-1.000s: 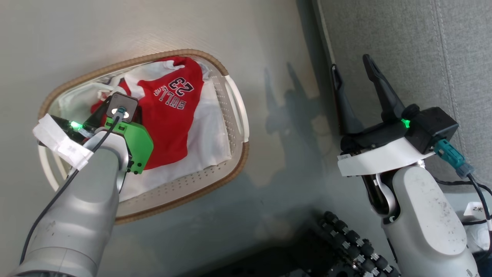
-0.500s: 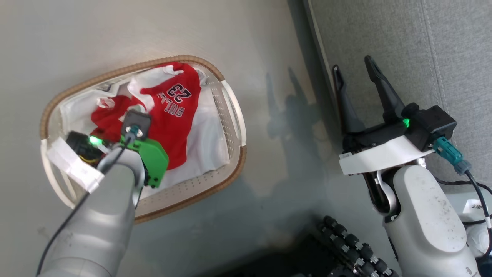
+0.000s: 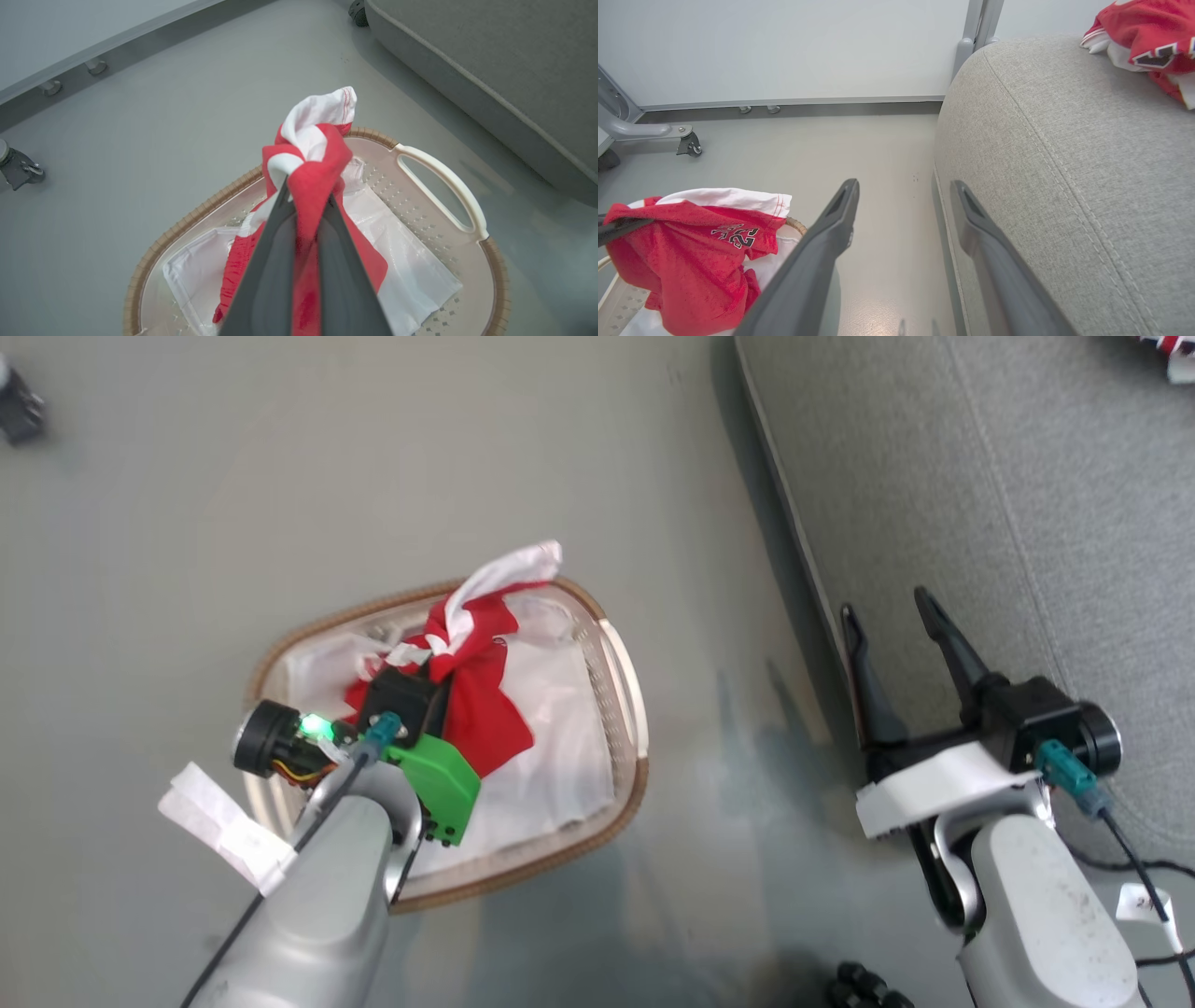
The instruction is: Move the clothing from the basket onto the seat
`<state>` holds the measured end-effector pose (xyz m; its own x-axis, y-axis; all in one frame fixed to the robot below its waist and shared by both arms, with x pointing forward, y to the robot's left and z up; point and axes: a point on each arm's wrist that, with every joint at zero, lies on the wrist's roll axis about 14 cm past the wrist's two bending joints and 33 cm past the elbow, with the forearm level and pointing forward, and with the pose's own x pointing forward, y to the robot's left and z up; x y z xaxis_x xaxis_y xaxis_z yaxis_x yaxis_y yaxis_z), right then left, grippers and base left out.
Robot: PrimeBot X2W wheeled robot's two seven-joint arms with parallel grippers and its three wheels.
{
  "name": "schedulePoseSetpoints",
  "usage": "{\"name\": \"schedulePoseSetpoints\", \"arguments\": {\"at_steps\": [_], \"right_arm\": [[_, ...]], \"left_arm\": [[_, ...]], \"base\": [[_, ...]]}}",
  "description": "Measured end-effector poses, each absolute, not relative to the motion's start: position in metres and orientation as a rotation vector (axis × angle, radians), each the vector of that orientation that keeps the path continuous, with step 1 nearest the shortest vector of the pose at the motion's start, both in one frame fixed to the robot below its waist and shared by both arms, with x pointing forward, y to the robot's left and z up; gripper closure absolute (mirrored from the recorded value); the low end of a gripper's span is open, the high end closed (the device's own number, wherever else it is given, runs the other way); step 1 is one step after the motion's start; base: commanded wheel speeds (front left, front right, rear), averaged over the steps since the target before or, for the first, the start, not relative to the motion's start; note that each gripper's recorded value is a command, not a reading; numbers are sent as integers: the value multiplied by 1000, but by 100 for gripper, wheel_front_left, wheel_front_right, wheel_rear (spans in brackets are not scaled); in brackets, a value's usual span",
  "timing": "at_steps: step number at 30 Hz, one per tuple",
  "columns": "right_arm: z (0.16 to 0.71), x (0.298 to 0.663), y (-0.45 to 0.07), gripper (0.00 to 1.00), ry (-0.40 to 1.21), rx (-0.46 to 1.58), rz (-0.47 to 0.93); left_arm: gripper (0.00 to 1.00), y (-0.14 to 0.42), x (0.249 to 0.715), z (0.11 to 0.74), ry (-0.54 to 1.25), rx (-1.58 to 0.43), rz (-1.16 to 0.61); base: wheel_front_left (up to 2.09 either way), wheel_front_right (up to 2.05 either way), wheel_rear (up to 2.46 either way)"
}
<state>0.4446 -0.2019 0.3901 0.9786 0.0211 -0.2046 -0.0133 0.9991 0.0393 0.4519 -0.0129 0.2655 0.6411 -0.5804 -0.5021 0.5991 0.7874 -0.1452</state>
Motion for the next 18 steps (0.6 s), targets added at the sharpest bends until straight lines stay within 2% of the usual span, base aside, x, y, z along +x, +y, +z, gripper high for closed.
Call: {"name": "schedulePoseSetpoints", "arguments": {"at_steps": [10,18], "right_arm": [[430,413,-184,0,136,46,59],[478,401,-159,0,10,45,130]], "left_arm": [[100,-5,466,396,216,112,-701],[100,-5,475,523,-79,234,-715]], "base": [[0,0,0],[0,0,0]]}}
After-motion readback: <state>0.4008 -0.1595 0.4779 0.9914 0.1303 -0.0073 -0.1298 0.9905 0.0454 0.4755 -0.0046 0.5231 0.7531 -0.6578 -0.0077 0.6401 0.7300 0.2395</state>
